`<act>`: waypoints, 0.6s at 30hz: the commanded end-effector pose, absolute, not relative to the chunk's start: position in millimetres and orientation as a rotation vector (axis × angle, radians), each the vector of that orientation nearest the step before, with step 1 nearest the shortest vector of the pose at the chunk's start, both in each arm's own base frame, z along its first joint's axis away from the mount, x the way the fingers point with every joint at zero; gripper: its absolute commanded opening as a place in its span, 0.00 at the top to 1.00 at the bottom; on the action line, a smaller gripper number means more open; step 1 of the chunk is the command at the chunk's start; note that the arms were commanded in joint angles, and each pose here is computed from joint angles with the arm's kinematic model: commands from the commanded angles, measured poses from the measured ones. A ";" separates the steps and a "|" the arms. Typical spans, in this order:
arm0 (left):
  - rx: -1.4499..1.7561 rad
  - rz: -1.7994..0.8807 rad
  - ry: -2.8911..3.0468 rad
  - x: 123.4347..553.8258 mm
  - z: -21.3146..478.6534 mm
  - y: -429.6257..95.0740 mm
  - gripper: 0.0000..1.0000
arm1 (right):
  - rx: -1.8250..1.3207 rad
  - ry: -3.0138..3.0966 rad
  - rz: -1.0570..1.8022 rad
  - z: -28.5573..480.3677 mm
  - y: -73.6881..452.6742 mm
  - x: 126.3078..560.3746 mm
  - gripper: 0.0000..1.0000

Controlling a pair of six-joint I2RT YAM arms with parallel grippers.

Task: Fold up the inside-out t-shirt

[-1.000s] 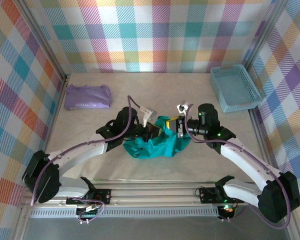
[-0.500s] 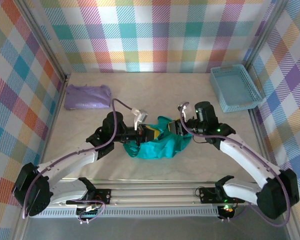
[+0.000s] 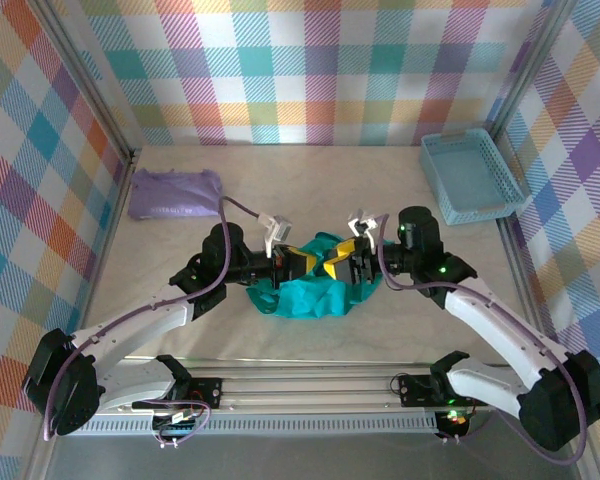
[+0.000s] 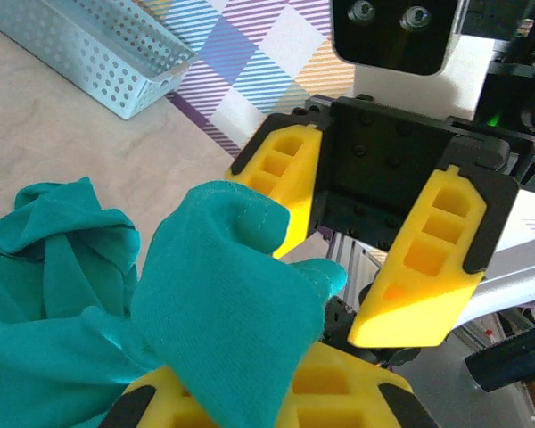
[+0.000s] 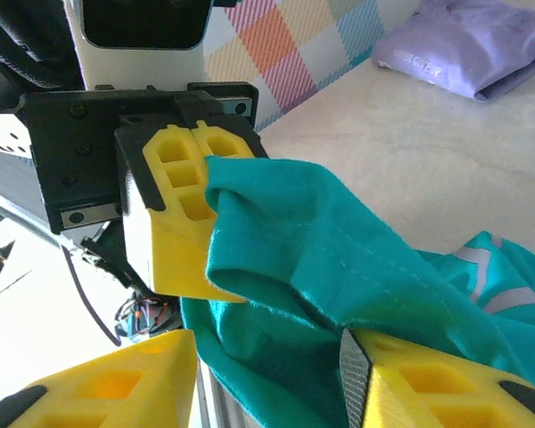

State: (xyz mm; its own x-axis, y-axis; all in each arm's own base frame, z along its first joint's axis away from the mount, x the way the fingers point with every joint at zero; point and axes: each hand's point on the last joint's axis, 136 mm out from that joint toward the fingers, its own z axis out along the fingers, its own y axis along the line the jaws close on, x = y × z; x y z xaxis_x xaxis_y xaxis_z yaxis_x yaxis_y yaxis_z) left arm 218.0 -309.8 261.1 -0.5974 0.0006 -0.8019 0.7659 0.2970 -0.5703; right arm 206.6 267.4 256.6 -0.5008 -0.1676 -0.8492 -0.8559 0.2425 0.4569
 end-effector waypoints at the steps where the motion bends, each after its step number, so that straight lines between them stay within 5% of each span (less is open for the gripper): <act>1: 0.693 -1.351 1.825 218.2 269.8 -305.9 1.00 | -1.004 1.725 1.359 271.2 276.1 203.7 0.54; 10: 0.701 -1.356 1.827 216.4 270.3 -305.9 1.00 | -1.031 1.714 1.393 266.8 284.2 210.5 0.64; 18: 0.686 -1.333 1.841 219.0 266.9 -304.1 1.00 | -1.039 1.712 1.408 267.6 283.8 206.9 1.00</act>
State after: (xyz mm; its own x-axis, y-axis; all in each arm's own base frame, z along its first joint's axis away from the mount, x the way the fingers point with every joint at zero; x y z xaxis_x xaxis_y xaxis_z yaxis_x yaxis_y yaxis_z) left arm 217.1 -308.9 256.6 -0.6100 0.0119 -0.7923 0.7566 0.3061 -0.5778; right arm 211.8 282.2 252.9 -0.4961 -0.1681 -0.8518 -0.8673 0.1421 0.4771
